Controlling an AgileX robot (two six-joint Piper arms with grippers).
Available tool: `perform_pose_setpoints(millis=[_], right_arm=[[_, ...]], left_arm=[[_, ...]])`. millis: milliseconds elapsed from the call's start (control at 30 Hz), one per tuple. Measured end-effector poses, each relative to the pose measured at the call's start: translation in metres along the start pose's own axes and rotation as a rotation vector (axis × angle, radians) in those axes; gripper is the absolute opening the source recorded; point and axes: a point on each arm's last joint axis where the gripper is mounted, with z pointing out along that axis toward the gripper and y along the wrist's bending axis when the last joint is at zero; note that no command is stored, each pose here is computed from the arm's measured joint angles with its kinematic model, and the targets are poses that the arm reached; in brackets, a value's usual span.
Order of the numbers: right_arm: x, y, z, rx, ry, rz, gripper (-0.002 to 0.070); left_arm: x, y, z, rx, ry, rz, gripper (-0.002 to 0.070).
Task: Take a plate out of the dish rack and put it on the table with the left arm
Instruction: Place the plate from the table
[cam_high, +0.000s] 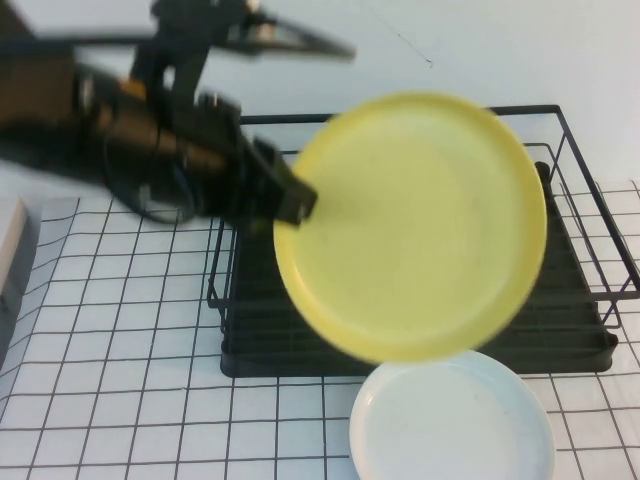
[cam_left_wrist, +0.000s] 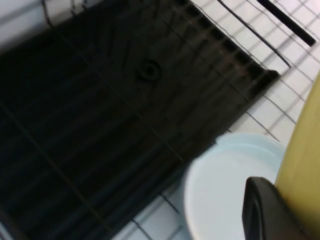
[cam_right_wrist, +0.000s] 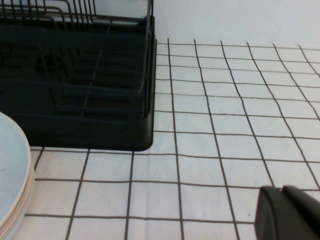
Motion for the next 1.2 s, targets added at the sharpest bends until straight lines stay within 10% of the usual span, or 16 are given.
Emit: perform_pose_setpoints(millis=[333, 1200], right_arm=[[0.000, 0.000, 0.000, 0.000, 0.000, 0.000, -0.0003], [0.000, 0.000, 0.000, 0.000, 0.000, 0.000, -0.0003]], left_arm=[[0.092, -0.001, 0.040, 0.197, 0.006, -0.321, 0.0045], [0.160, 0.014, 0.143, 0.108, 0.223, -0.638, 0.0042]])
